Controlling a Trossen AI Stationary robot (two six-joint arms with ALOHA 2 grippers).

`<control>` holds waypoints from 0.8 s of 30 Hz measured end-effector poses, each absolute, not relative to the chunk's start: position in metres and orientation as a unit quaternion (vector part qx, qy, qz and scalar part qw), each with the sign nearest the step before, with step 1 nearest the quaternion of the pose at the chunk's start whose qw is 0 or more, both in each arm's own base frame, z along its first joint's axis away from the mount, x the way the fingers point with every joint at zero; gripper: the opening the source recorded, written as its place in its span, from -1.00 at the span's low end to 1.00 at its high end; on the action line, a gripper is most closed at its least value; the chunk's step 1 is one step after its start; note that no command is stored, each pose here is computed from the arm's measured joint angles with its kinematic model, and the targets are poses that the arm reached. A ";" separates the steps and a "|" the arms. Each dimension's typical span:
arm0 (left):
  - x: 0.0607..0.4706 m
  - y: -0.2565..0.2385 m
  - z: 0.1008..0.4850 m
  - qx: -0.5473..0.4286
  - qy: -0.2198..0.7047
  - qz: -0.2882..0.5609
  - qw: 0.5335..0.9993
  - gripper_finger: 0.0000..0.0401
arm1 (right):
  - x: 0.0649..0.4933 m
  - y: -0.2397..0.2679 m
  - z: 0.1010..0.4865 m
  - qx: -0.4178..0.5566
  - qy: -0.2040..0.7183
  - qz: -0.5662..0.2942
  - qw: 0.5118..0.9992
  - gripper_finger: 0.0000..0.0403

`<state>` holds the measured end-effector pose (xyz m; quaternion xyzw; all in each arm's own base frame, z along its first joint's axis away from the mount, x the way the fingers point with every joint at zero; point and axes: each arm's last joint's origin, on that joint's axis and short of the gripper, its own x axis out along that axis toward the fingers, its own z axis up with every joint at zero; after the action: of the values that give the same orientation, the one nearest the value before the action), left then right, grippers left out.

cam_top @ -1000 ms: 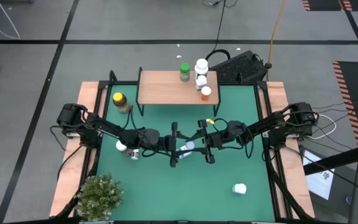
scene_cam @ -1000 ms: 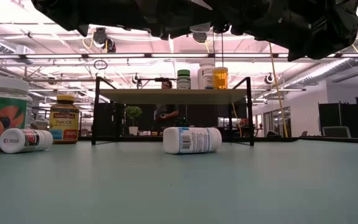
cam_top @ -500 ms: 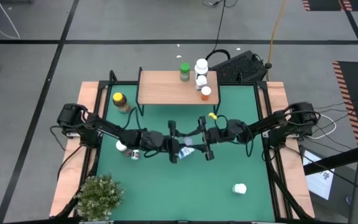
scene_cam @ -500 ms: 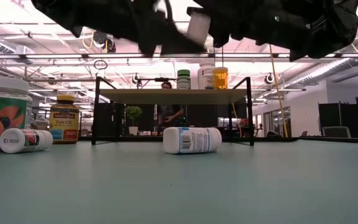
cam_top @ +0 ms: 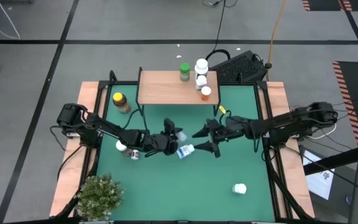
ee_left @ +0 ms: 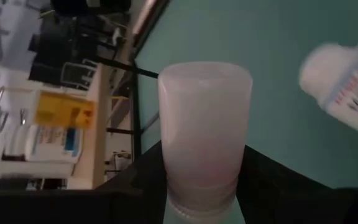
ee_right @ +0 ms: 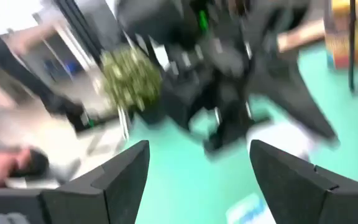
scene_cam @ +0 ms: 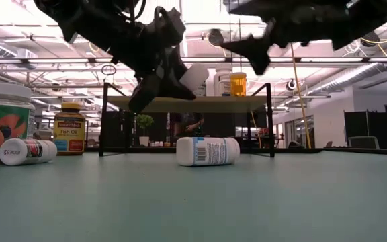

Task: Pick and place medicine bottles onto shelf by color
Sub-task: Put the transparent pill bottle on the shelf

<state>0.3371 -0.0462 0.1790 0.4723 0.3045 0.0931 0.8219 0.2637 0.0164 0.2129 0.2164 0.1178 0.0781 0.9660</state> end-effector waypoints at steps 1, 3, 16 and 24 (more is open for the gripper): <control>0.336 -0.046 0.178 0.479 0.311 0.085 0.816 -0.25 | 0.262 0.016 0.210 0.217 0.137 0.071 0.964 0.36; 0.335 -0.047 0.176 0.489 0.317 0.072 0.809 -0.25 | 0.260 0.015 0.204 0.220 0.151 0.051 0.962 0.35; 0.333 -0.057 0.171 0.529 0.310 -0.032 0.789 -0.25 | 0.275 0.013 0.173 0.157 0.134 -0.019 0.978 0.34; 0.331 -0.059 0.168 0.552 0.317 -0.052 0.769 -0.24 | 0.290 0.018 0.157 0.494 0.105 0.022 0.863 0.34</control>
<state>0.3309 -0.0587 0.1684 0.5523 0.3175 -0.0520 0.7691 0.2898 0.0178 0.1573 0.4938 0.1046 0.0215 0.8630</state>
